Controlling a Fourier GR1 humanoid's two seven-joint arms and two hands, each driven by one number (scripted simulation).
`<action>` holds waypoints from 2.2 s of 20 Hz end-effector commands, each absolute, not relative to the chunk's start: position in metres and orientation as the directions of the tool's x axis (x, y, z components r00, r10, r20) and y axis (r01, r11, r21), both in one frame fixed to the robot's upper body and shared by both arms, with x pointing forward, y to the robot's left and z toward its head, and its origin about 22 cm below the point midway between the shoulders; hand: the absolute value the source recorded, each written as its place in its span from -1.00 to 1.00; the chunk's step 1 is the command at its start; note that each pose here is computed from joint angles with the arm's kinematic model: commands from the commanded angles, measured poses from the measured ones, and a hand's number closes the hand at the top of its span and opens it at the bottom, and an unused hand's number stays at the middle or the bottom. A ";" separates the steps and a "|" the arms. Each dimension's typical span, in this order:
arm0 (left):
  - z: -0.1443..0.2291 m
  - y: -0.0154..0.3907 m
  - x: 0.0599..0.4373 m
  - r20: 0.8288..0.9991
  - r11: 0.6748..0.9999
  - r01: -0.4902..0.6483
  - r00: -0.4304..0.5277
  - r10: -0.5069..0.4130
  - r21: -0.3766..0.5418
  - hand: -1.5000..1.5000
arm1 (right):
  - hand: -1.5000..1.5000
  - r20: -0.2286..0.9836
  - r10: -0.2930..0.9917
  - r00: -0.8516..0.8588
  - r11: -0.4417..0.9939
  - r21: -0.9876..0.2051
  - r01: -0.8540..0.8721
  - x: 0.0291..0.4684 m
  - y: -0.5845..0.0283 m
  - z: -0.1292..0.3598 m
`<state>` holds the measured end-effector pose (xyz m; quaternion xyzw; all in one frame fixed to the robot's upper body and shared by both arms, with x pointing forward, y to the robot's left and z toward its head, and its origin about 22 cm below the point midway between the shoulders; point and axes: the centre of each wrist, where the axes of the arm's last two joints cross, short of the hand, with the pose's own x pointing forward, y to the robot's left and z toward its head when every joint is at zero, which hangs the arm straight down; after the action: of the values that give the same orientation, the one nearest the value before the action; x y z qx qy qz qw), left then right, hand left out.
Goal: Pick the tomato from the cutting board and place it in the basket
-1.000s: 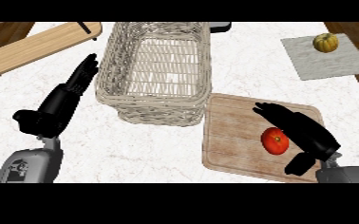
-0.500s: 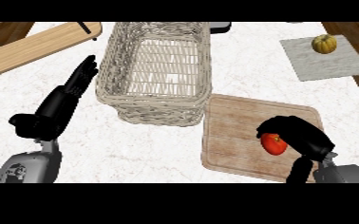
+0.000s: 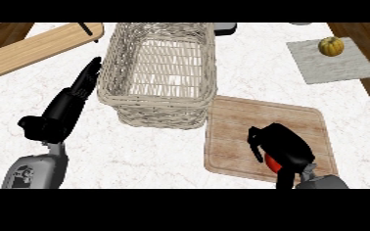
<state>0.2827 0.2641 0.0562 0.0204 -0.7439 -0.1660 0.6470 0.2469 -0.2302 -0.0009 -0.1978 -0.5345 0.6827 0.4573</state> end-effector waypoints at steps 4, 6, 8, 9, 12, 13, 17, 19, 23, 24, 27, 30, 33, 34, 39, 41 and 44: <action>0.056 0.256 0.288 0.959 0.937 0.226 -0.155 -0.236 0.267 0.00 | 1.00 0.231 0.871 -0.434 0.056 -0.924 -0.379 0.219 -0.103 0.004; 0.054 0.255 0.287 0.957 0.936 0.223 -0.163 -0.241 0.274 0.00 | 1.00 0.217 0.880 -0.422 0.064 -0.936 -0.346 0.207 -0.086 0.008; 0.053 0.252 0.286 0.958 0.933 0.240 -0.168 -0.231 0.267 0.00 | 1.00 0.210 0.888 -0.409 0.074 -0.943 -0.323 0.193 -0.067 0.010; 0.056 0.253 0.287 0.957 0.932 0.244 -0.173 -0.231 0.269 0.00 | 1.00 0.234 0.893 -0.385 0.111 -0.943 -0.315 0.190 -0.061 0.011; 0.057 0.249 0.288 0.961 0.937 0.241 -0.173 -0.214 0.252 0.00 | 1.00 0.322 0.883 -0.341 0.215 -0.924 -0.315 0.172 -0.042 0.016; 0.062 0.251 0.290 0.954 0.931 0.239 -0.185 -0.235 0.276 0.00 | 1.00 0.398 0.859 -0.323 0.293 -0.898 -0.327 0.163 -0.039 0.021; 0.065 0.252 0.295 0.958 0.935 0.235 -0.177 -0.226 0.264 0.00 | 1.00 0.581 0.752 -0.310 0.510 -0.812 -0.285 0.140 -0.022 0.044; 0.063 0.250 0.295 0.956 0.935 0.230 -0.180 -0.231 0.269 0.00 | 1.00 0.662 0.661 -0.353 0.632 -0.745 -0.213 0.133 -0.019 0.065; 0.059 0.254 0.289 0.953 0.929 0.242 -0.186 -0.238 0.279 0.00 | 1.00 0.722 0.576 -0.384 0.740 -0.659 -0.130 0.126 -0.009 0.078; 0.059 0.254 0.292 0.957 0.933 0.236 -0.168 -0.236 0.272 0.00 | 1.00 0.742 0.555 -0.376 0.763 -0.634 -0.124 0.122 -0.008 0.082; 0.063 0.257 0.292 0.953 0.935 0.218 -0.177 -0.244 0.280 0.00 | 1.00 0.768 0.526 -0.364 0.798 -0.594 -0.102 0.121 -0.005 0.090; 0.060 0.258 0.293 0.955 0.936 0.216 -0.171 -0.243 0.277 0.00 | 1.00 0.772 0.533 -0.345 0.804 -0.590 -0.078 0.123 -0.004 0.105; 0.056 0.257 0.294 0.959 0.939 0.214 -0.145 -0.243 0.270 0.00 | 1.00 0.750 0.571 -0.334 0.795 -0.607 -0.002 0.132 0.001 0.113; 0.057 0.257 0.293 0.960 0.939 0.220 -0.156 -0.233 0.264 0.00 | 1.00 0.721 0.611 -0.327 0.772 -0.635 0.042 0.145 0.002 0.120; 0.054 0.255 0.293 0.957 0.933 0.233 -0.163 -0.241 0.274 0.00 | 1.00 0.724 0.630 -0.281 0.772 -0.621 0.132 0.169 0.011 0.146; 0.059 0.251 0.294 0.956 0.934 0.232 -0.175 -0.234 0.271 0.00 | 1.00 0.726 0.636 -0.261 0.770 -0.617 0.160 0.184 0.015 0.160; 0.056 0.249 0.297 0.958 0.930 0.249 -0.161 -0.236 0.271 0.00 | 1.00 0.717 0.657 -0.232 0.754 -0.620 0.217 0.206 0.021 0.181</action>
<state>0.2937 0.2522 0.0562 0.0011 -0.7412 -0.1847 0.6454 0.1890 0.0113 0.1522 -0.2614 -0.7900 0.2508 0.4947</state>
